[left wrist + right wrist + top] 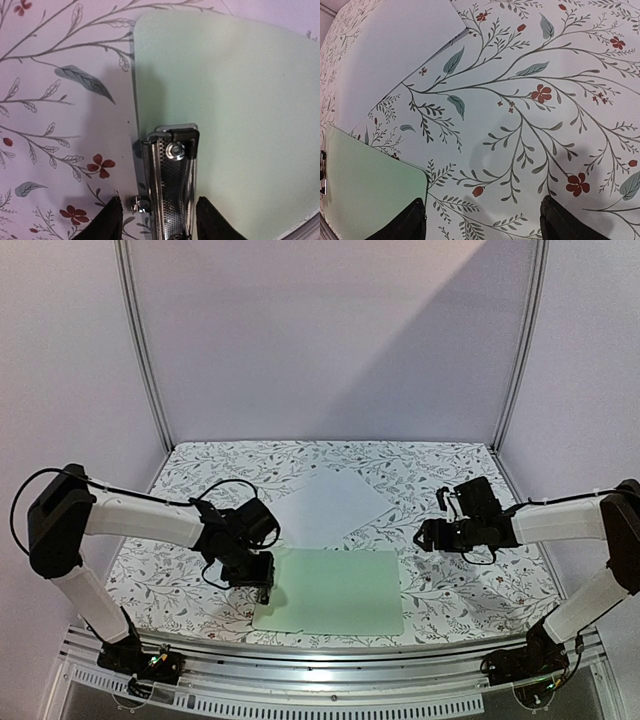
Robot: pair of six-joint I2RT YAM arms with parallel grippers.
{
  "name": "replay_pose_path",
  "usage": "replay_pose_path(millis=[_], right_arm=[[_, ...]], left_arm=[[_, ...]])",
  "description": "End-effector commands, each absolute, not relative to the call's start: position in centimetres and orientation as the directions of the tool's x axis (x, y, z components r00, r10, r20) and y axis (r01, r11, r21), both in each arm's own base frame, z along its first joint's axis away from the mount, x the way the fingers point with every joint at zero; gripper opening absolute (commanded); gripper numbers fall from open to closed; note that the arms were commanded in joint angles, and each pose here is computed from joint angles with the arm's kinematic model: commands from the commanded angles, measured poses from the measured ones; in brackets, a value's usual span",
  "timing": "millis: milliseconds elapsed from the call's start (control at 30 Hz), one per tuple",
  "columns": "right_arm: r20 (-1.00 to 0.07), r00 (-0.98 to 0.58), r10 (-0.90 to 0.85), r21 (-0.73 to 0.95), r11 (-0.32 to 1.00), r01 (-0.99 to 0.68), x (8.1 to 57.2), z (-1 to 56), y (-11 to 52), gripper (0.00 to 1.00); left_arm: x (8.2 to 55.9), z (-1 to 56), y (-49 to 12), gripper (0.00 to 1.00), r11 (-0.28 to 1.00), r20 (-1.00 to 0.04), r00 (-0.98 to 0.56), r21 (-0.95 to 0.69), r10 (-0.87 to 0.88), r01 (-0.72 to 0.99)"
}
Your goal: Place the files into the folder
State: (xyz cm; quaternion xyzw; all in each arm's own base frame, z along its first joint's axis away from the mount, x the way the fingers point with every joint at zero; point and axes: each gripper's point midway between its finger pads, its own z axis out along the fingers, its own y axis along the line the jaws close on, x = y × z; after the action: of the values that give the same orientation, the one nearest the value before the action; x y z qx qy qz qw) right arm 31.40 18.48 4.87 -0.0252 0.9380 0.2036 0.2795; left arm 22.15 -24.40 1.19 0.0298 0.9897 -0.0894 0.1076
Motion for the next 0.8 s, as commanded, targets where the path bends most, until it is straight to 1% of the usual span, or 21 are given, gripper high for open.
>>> replay_pose_path(millis=[0, 67, 133, 233, 367, 500, 567, 633, 767], right_arm=[[-0.567, -0.822, 0.059, 0.35, 0.92, -0.176, 32.8, 5.5, 19.0, 0.78], [-0.609, -0.79, 0.065, 0.324, 0.93, -0.173, 34.5, 6.5, 19.0, 0.79], [-0.657, -0.749, 0.086, 0.33, 0.926, -0.182, 37.1, 8.5, 20.0, 0.8], [-0.682, -0.726, 0.092, 0.342, 0.917, -0.205, 39.7, 10.3, 21.6, 0.8], [-0.678, -0.729, 0.091, 0.353, 0.911, -0.214, 42.4, 10.1, 23.4, 0.81], [-0.666, -0.741, 0.091, 0.406, 0.877, -0.257, 43.3, 9.5, 25.3, 0.81], [-0.666, -0.74, 0.092, 0.429, 0.859, -0.28, 43.6, 9.3, 26.1, 0.8], [-0.663, -0.744, 0.089, 0.43, 0.858, -0.281, 43.9, 8.6, 26.3, 0.8], [-0.653, -0.754, 0.07, 0.41, 0.87, -0.274, 44.7, 6.8, 26.5, 0.8]], left_arm=[[23.7, 2.5, -22.8, 0.55, 0.992, -0.288, -0.957, -0.106, 0.039, 0.072], [26.2, 4.2, -22.9, 0.61, 0.993, -0.363, -0.931, -0.099, 0.021, 0.061], [28.6, 5.5, -22.9, 0.65, 0.992, -0.407, -0.913, -0.124, -0.016, 0.038], [32.0, 7.0, -23.2, 0.68, 0.979, -0.456, -0.886, -0.201, -0.079, 0.016], [36.1, 8.8, -23.0, 0.69, 0.957, -0.522, -0.835, -0.29, -0.173, -0.017], [39.6, 9.0, -22.5, 0.69, 0.927, -0.538, -0.799, -0.369, -0.268, -0.063], [41.2, 8.8, -22.8, 0.65, 0.913, -0.543, -0.789, -0.405, -0.287, -0.053], [42.3, 8.0, -23.0, 0.63, 0.914, -0.54, -0.791, -0.403, -0.287, -0.057], [43.7, 5.4, -22.9, 0.65, 0.912, -0.505, -0.808, -0.398, -0.304, -0.094]])
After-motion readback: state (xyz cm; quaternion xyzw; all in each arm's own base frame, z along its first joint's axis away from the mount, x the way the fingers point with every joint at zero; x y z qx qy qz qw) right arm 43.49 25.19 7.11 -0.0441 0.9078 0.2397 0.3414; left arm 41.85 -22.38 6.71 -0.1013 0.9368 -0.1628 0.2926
